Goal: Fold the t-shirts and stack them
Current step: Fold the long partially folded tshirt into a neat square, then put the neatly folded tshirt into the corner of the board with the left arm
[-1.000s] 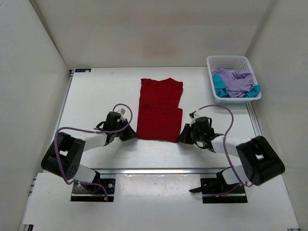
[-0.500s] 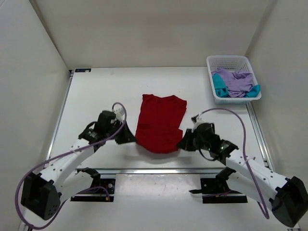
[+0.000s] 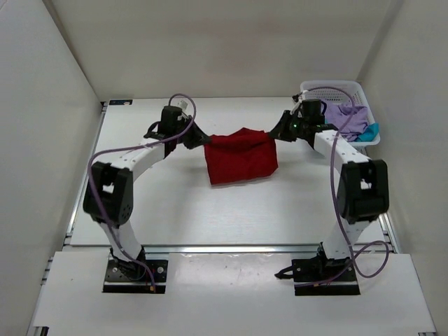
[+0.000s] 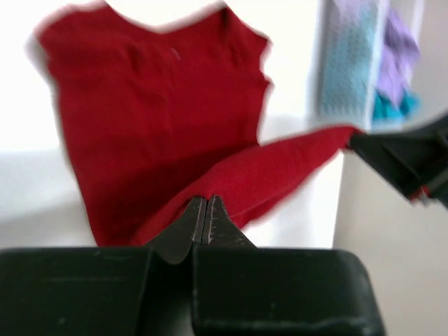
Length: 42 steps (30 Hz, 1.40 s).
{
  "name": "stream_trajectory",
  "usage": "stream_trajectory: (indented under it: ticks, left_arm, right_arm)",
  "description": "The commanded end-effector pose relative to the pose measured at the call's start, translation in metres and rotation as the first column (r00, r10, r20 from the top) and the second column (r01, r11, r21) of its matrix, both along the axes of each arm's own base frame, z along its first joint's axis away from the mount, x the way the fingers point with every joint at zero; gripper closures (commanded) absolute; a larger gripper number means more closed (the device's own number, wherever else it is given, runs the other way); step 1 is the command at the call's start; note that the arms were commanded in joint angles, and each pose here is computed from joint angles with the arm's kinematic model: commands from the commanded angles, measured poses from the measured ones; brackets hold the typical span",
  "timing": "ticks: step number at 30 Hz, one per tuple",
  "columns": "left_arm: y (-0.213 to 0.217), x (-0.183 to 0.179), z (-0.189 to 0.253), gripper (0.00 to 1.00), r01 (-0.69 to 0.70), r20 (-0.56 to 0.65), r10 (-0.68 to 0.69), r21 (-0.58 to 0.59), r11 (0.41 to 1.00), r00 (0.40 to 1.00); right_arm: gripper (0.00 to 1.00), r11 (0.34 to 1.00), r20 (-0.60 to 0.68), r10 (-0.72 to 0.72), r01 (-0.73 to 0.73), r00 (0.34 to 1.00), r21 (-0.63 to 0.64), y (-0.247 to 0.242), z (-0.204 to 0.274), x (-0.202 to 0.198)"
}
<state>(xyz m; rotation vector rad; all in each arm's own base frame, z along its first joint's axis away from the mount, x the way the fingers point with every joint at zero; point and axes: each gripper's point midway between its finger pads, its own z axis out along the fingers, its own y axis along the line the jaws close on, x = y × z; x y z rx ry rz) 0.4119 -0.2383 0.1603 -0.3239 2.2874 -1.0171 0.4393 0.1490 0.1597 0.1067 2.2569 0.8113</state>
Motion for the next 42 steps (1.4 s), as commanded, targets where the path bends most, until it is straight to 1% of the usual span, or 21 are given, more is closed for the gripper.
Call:
stream_trajectory:
  ticks: [1,2,9,12,14,15,16,17,18,19,21,23,27,30,32,34,35,36,37,41,42]
  left_arm:
    - [0.021,0.063,-0.001,1.00,-0.143,0.053,0.141,0.044,0.989,0.989]
    - [0.025,0.071,-0.018,1.00,-0.155,0.020,0.154,0.066,0.986,0.988]
    - [0.058,0.119,-0.014,1.00,-0.285,0.059,0.282,0.037,0.958,0.957]
    - [0.061,0.135,-0.030,0.94,-0.289,0.027,0.288,0.023,0.957,0.957]
    - [0.057,0.146,-0.030,0.83,-0.270,0.022,0.270,0.017,0.963,0.963]
    - [0.056,0.150,-0.038,0.69,-0.264,0.001,0.264,0.012,0.965,0.965]
    - [0.059,0.152,-0.034,0.48,-0.251,-0.005,0.251,0.011,0.968,0.968]
    - [0.063,0.157,-0.027,0.37,-0.249,0.016,0.249,0.022,0.968,0.968]
    - [0.071,0.157,-0.022,0.32,-0.261,0.024,0.260,0.038,0.965,0.965]
    - [0.083,0.157,-0.024,0.23,-0.283,0.041,0.281,0.062,0.957,0.959]
    - [0.097,0.148,-0.002,0.13,-0.307,0.102,0.300,0.059,0.950,0.949]
    - [0.101,0.127,-0.012,0.03,-0.309,0.114,0.300,0.072,0.948,0.947]
    - [0.082,0.090,-0.035,0.06,-0.228,0.112,0.217,0.090,0.970,0.970]
    - [0.067,0.067,-0.063,0.11,-0.167,0.090,0.158,0.108,0.980,0.983]
    - [0.056,0.058,-0.074,0.13,-0.134,0.075,0.129,0.070,0.989,0.989]
    - [0.049,0.050,-0.091,0.13,-0.108,0.054,0.103,0.096,0.990,0.993]
    - [0.049,0.051,-0.101,0.13,-0.104,0.035,0.101,0.108,0.989,0.994]
    - [0.041,0.049,-0.103,0.14,-0.079,0.036,0.075,0.115,0.990,0.997]
    - [0.036,0.050,-0.108,0.16,-0.070,0.024,0.067,0.108,0.992,0.997]
    - [0.023,0.057,-0.125,0.38,-0.065,-0.024,0.068,0.090,0.994,0.997]
    - [0.013,0.054,-0.125,0.53,-0.044,-0.026,0.046,0.090,0.995,0.999]
  right_arm:
    - [1.00,0.998,0.038,0.058,-0.059,0.998,0.023,0.003,0.005,0.040]
    - [1.00,0.998,0.050,0.059,-0.060,0.997,0.028,0.004,0.013,0.050]
    - [1.00,0.995,-0.013,0.104,-0.104,0.995,0.008,0.017,-0.017,0.118]
    - [0.98,0.996,0.001,0.079,-0.079,0.997,0.043,0.020,-0.014,0.150]
    - [0.90,0.992,-0.013,0.100,-0.098,0.995,0.079,0.028,-0.028,0.161]
    - [0.83,0.991,0.004,0.109,-0.109,0.994,0.084,0.032,-0.016,0.165]
    - [0.71,0.988,-0.029,0.127,-0.124,0.991,0.088,0.036,-0.022,0.161]
    - [0.66,0.987,0.020,0.142,-0.143,0.990,0.070,0.037,-0.007,0.168]
    - [0.55,0.987,0.050,0.151,-0.153,0.987,0.041,0.038,0.009,0.168]
    - [0.51,0.989,0.022,0.147,-0.147,0.989,0.023,0.035,0.012,0.163]
    - [0.51,0.990,0.095,0.138,-0.133,0.986,-0.057,0.031,0.051,0.163]
    - [0.52,0.987,0.127,0.138,-0.125,0.982,-0.103,0.026,0.087,0.146]
    - [0.59,0.965,0.165,0.163,-0.122,0.973,-0.231,0.030,0.142,0.092]
    - [0.58,0.929,0.241,0.178,-0.083,0.954,-0.360,0.040,0.174,0.045]
    - [0.52,0.893,0.311,0.172,-0.014,0.935,-0.450,0.043,0.183,0.014]
    - [0.49,0.911,0.346,0.165,-0.009,0.924,-0.412,0.037,0.176,-0.026]
    - [0.50,0.915,0.280,0.177,-0.053,0.944,-0.401,0.038,0.144,-0.039]
    - [0.50,0.939,0.326,0.154,-0.036,0.933,-0.341,0.033,0.160,-0.050]
    - [0.50,0.944,0.333,0.153,-0.038,0.930,-0.326,0.028,0.149,-0.064]
    - [0.51,0.969,0.283,0.129,-0.060,0.950,-0.241,0.022,0.097,-0.109]
    - [0.51,0.976,0.304,0.123,-0.059,0.945,-0.212,0.024,0.100,-0.113]
